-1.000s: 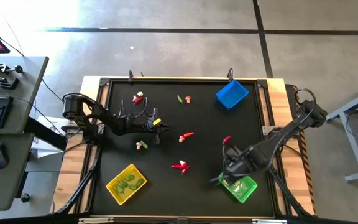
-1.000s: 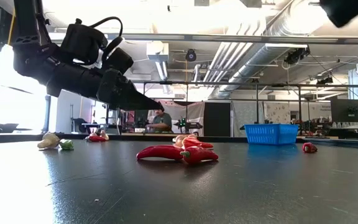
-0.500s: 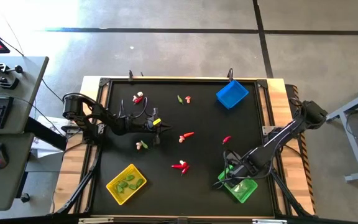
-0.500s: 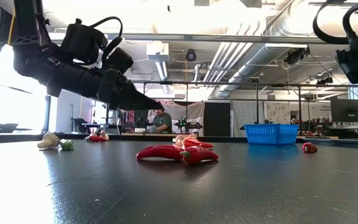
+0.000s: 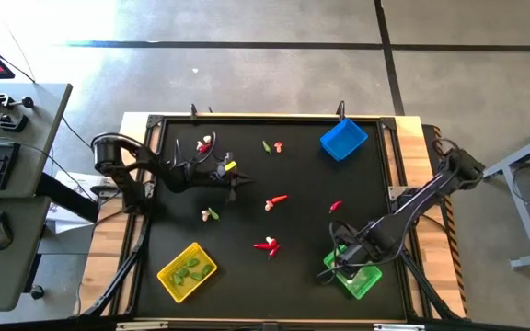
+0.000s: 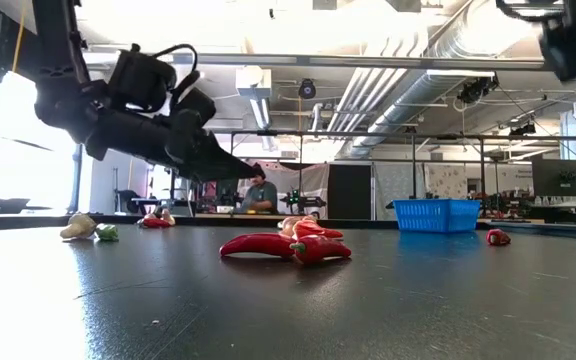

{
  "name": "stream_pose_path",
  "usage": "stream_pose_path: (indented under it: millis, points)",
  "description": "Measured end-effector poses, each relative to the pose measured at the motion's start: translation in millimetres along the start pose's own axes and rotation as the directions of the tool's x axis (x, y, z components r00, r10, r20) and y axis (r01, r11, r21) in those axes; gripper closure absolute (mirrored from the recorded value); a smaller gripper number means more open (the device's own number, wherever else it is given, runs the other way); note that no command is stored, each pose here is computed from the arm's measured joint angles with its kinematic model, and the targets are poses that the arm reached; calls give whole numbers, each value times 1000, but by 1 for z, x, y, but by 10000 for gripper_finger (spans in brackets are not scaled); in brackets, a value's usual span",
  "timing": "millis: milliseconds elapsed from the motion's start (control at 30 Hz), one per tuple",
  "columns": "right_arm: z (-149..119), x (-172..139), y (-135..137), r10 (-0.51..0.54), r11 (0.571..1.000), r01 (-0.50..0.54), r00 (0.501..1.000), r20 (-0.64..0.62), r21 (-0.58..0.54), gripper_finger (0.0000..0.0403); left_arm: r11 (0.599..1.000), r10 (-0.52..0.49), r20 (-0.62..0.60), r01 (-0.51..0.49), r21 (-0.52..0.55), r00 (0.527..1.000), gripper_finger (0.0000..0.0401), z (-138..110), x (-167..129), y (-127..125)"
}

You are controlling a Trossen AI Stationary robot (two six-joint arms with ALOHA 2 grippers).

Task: Sort produce into baskets
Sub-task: Put the red mushroom into the green bin

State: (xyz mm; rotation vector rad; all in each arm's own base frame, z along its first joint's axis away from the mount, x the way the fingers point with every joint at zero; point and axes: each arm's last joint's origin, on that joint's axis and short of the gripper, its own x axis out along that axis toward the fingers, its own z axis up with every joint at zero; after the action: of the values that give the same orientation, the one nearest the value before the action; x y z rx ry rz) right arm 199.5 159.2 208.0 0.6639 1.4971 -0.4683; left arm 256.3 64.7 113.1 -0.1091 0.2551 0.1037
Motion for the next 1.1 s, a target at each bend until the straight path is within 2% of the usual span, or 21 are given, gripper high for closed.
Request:
stream_pose_path:
  millis: [67, 167, 367, 500, 700, 900, 1100]
  points:
    - [1, -13, 4, -11, 999, 13, 999, 45, -46, 245, 999, -40, -14, 39, -19, 999, 401, 3, 3, 5]
    - [6, -28, 7, -28, 994, 44, 989, 143, -104, 276, 996, -88, -79, 86, -27, 993, 401, 11, 15, 15]
    - [26, -27, 2, -51, 977, 96, 972, 229, -188, 388, 995, -47, -311, 71, 65, 949, 401, 38, 40, 40]
    - [40, -15, -4, -54, 965, 124, 957, 285, -233, 386, 989, -17, -373, 71, 132, 928, 401, 65, 48, 56]
    - [60, 6, -13, -15, 956, 112, 943, 334, -272, 398, 980, 47, -334, 22, 197, 941, 396, 97, 54, 77]
    - [70, 20, -20, 17, 954, 92, 935, 355, -287, 402, 978, 68, -391, 17, 209, 918, 349, 87, 75, 92]
    - [73, 22, -21, 27, 957, 78, 935, 355, -279, 402, 966, 146, -438, -32, 257, 887, 285, 81, 99, 104]
